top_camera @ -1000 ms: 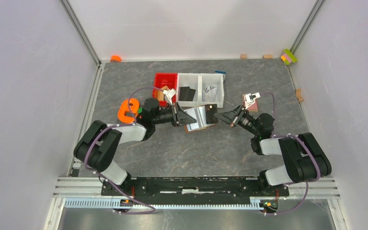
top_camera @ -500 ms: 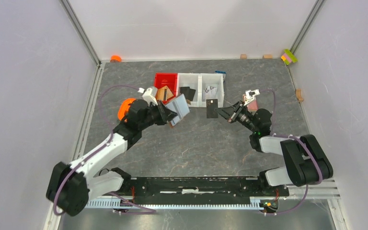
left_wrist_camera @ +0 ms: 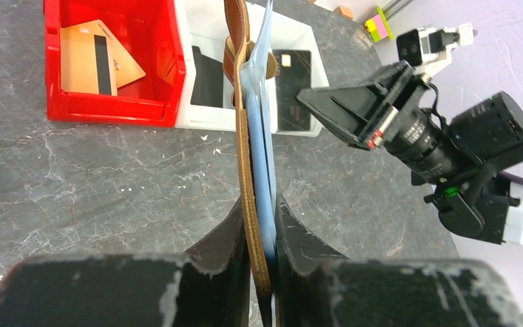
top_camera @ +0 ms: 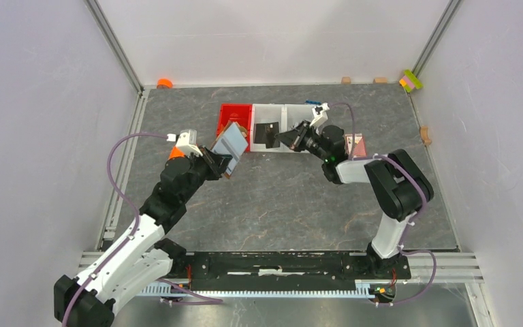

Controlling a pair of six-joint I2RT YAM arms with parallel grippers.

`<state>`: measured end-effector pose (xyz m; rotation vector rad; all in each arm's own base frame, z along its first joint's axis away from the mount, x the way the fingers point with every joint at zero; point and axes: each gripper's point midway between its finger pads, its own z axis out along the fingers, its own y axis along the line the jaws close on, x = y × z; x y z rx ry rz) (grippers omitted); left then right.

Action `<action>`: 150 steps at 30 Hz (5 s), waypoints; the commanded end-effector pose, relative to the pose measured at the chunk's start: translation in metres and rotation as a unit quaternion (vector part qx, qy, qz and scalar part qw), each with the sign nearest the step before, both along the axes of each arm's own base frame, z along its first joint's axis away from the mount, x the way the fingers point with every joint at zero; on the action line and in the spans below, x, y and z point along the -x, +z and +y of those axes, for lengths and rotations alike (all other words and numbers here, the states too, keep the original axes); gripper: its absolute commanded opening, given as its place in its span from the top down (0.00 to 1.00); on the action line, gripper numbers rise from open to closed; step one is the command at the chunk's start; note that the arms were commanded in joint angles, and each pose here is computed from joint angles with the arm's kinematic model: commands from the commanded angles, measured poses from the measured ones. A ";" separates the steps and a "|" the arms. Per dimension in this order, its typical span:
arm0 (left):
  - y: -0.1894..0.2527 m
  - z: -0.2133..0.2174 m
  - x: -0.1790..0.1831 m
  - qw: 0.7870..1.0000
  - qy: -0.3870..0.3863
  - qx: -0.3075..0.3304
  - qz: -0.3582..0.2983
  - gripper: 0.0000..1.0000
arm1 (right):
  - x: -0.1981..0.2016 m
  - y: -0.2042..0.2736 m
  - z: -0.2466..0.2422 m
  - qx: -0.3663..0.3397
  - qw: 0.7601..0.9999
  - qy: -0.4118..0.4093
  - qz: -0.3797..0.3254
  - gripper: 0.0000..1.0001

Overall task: Take the credit cards out of the card holder
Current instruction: Place the credit card in the storage box, then remove the credit card from the card holder.

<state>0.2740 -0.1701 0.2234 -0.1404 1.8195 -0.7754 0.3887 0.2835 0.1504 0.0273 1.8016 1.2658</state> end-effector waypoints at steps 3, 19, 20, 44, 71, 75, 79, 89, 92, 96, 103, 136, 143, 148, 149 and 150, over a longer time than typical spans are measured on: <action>0.007 0.002 -0.003 1.000 0.006 0.002 -0.014 0.91 | -0.050 -0.004 0.019 0.013 0.999 -0.050 -0.008 1.00; 0.005 0.005 -0.002 1.000 0.016 0.007 -0.009 0.92 | -0.102 -0.022 0.040 0.023 0.997 -0.074 -0.010 0.64; 0.005 0.004 -0.003 1.000 0.016 0.006 -0.008 0.92 | -0.101 -0.019 0.039 0.028 0.997 -0.074 -0.013 0.64; -0.012 -0.022 -0.002 0.999 -0.050 0.013 -0.003 0.92 | 0.080 0.005 -0.023 0.128 0.989 0.015 -0.074 0.53; -0.153 -0.169 0.003 0.920 -0.284 -0.101 0.250 0.83 | 0.106 -0.061 -0.051 0.279 0.959 0.005 -0.051 0.23; -0.173 -0.176 0.010 0.899 -0.306 -0.102 0.295 0.80 | 0.111 -0.073 -0.039 0.278 0.959 0.034 -0.041 0.23; -0.179 -0.184 0.015 0.887 -0.328 -0.081 0.315 0.74 | 0.115 -0.081 -0.031 0.273 0.960 0.056 -0.035 0.23; -0.168 -0.183 0.015 0.884 -0.344 -0.037 0.314 0.63 | 0.119 -0.097 -0.022 0.276 0.957 0.085 -0.010 0.20; -0.162 -0.185 0.016 0.884 -0.350 -0.029 0.308 0.61 | 0.120 -0.097 -0.020 0.278 0.956 0.087 -0.011 0.20; -0.157 -0.187 0.019 0.883 -0.357 -0.017 0.305 0.59 | 0.119 -0.098 -0.019 0.286 0.954 0.087 -0.011 0.20; -0.153 -0.186 0.019 0.884 -0.355 -0.013 0.302 0.60 | 0.112 -0.106 -0.028 0.313 0.948 0.059 0.006 0.39; -0.130 -0.169 0.013 0.896 -0.347 0.010 0.275 0.86 | 0.102 -0.127 -0.051 0.345 0.937 0.006 0.056 0.97; -0.114 -0.175 0.020 0.891 -0.373 0.041 0.257 0.85 | 0.103 -0.130 -0.050 0.347 0.936 0.010 0.059 0.97; -0.105 -0.180 0.027 0.883 -0.394 0.056 0.249 0.84 | 0.103 -0.131 -0.047 0.345 0.936 0.017 0.062 0.98; -0.105 -0.182 0.028 0.881 -0.397 0.057 0.251 0.83 | 0.104 -0.132 -0.047 0.345 0.936 0.019 0.062 0.98; -0.105 -0.183 0.029 0.879 -0.401 0.059 0.252 0.83 | 0.104 -0.132 -0.046 0.344 0.937 0.020 0.062 0.98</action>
